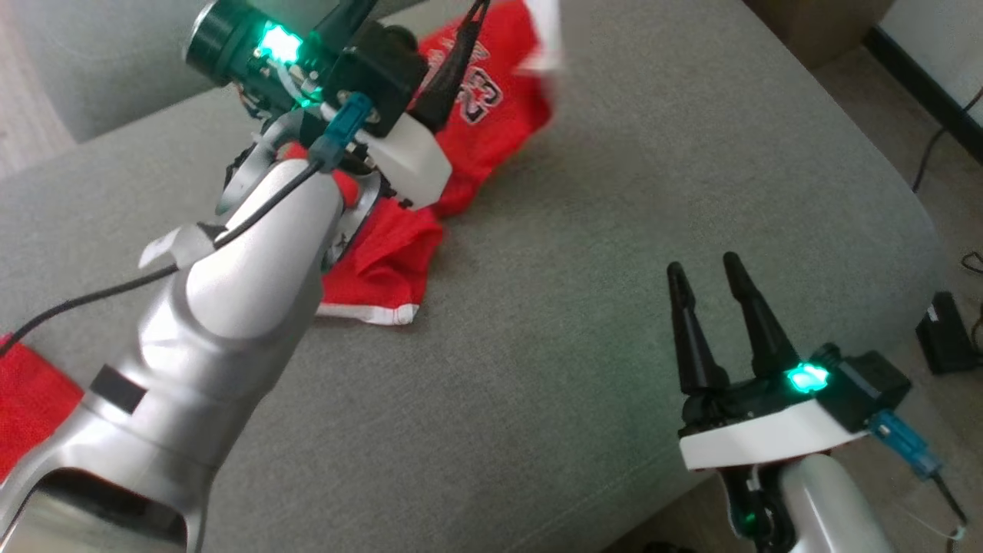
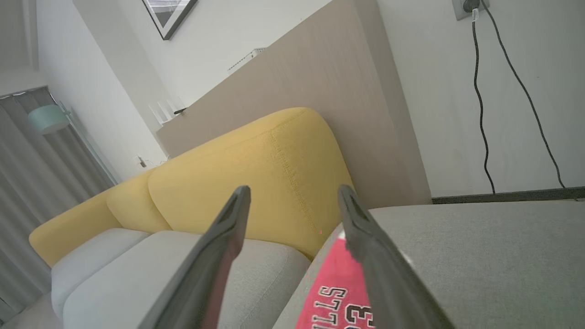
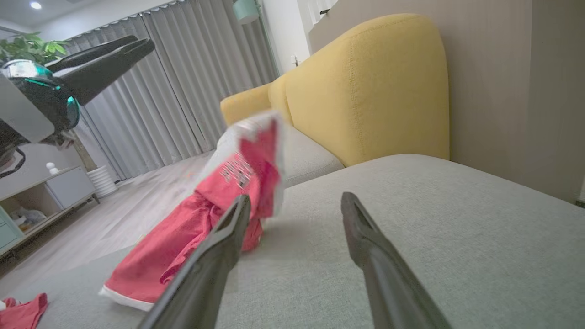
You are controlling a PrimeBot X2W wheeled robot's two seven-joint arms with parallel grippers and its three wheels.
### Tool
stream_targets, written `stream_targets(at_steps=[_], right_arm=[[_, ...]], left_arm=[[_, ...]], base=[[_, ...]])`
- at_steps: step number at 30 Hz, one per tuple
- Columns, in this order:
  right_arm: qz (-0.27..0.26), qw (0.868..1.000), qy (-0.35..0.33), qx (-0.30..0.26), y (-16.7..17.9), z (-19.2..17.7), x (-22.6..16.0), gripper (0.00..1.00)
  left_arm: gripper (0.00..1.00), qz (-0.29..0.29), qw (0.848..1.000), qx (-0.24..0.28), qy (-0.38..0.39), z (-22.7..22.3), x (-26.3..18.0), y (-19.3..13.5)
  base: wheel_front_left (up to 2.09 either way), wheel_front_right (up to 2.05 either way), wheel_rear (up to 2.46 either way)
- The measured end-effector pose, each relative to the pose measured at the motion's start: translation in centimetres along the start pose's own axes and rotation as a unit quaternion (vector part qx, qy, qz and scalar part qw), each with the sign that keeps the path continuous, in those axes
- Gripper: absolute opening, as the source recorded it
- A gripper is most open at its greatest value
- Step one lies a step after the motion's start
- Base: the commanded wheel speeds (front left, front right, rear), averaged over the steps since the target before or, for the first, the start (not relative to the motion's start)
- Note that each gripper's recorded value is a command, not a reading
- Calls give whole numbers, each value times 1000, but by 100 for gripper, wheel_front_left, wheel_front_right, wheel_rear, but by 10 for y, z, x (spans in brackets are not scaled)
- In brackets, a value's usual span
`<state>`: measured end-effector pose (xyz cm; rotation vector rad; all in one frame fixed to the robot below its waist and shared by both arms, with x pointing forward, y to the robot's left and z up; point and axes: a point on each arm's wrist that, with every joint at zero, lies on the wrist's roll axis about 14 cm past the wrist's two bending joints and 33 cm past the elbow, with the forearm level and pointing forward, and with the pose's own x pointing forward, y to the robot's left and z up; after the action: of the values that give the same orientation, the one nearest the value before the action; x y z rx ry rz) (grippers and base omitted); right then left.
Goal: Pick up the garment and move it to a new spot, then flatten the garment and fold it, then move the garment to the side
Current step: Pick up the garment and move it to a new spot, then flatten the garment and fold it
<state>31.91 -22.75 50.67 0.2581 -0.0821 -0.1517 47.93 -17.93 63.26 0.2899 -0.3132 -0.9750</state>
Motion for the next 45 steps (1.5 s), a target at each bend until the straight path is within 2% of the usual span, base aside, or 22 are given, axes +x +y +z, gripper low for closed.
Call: stream_targets(at_steps=[7,11,15,19,22,29,34,37,45], right_arm=[[16,1000,2,-2,7,-3,13,100],[35,999,2,-7,16,-6,21,100],[48,999,0,-10,23,-6,28,100],[69,997,8,-18,34,-13,31,100],[95,995,27,-29,49,-27,27,100],[132,990,25,-35,71,-27,22,100],[149,988,29,-34,81,-30,16,100],[149,988,35,-35,80,-33,12,100],[174,982,48,-61,93,-44,12,100]], left_arm=[[100,56,998,10,3,-17,-27,40],[100,106,994,11,9,-26,-63,66],[100,139,990,6,27,-40,-100,73],[100,195,980,-23,45,-58,-154,68],[100,246,966,-44,67,-72,-199,61],[100,362,917,-106,132,-105,-300,31],[100,410,889,-137,151,-113,-340,9],[100,424,882,-144,145,-110,-346,6],[100,432,881,-133,139,-105,-351,10]], base=[[0,0,0],[0,0,0],[0,0,0],[0,0,0],[0,0,0],[0,0,0],[0,0,0],[0,0,0],[0,0,0]])
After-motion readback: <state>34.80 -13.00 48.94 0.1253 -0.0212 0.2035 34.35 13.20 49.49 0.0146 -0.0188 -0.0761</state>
